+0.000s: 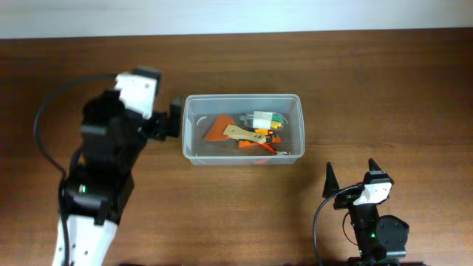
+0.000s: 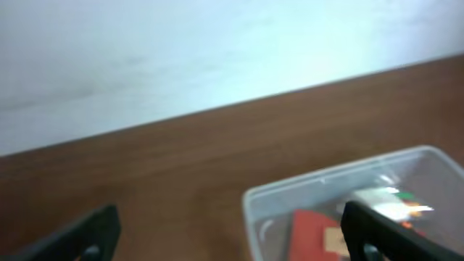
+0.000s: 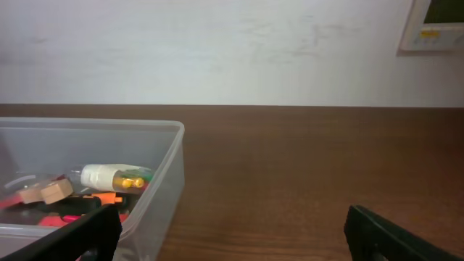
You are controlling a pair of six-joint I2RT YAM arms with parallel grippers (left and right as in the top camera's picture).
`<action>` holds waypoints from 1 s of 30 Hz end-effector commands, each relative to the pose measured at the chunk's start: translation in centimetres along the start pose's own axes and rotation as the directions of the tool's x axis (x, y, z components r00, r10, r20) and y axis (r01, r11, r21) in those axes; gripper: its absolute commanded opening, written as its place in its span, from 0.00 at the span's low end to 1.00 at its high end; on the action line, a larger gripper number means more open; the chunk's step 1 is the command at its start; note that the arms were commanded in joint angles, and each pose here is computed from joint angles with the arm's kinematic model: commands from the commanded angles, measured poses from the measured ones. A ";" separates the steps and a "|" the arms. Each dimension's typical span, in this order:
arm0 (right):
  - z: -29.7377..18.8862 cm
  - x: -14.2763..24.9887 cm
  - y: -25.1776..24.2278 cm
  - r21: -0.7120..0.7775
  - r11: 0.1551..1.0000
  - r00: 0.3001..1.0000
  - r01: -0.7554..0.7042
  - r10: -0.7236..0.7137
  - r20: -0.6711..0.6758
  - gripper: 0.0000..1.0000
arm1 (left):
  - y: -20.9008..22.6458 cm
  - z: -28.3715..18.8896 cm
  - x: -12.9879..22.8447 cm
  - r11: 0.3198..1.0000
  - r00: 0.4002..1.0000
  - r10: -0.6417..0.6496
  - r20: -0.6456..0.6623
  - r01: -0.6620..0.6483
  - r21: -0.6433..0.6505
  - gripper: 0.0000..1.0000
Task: Pack container
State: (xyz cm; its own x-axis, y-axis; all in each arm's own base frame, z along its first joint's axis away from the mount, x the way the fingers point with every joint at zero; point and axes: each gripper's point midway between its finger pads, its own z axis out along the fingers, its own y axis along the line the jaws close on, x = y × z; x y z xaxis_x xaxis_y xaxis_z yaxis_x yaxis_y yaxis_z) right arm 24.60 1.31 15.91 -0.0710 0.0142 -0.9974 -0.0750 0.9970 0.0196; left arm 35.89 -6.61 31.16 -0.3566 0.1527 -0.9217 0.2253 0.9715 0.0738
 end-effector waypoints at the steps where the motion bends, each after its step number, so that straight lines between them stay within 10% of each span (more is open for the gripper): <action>1: 0.0 0.2 0.0 0.002 1.000 1.000 0.007 -0.007 -0.001 0.99 | 1.5 -1.0 3.2 0.999 0.999 -0.008 0.032 0.009 -0.053 0.99; 30: 0.0 0.2 0.0 0.002 1.000 1.000 0.007 -0.007 -0.001 0.99 | 4.6 -7.2 16.6 0.949 0.943 0.011 0.333 0.095 -0.301 0.99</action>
State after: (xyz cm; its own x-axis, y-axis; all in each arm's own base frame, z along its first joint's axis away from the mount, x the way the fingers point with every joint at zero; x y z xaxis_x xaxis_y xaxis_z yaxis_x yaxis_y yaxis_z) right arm 24.60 1.27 15.91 -0.0710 0.0138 -0.9974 -0.0724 0.9972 0.0190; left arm 24.73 0.85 18.91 -0.0495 0.0909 -0.9946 -0.0586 0.9939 0.0937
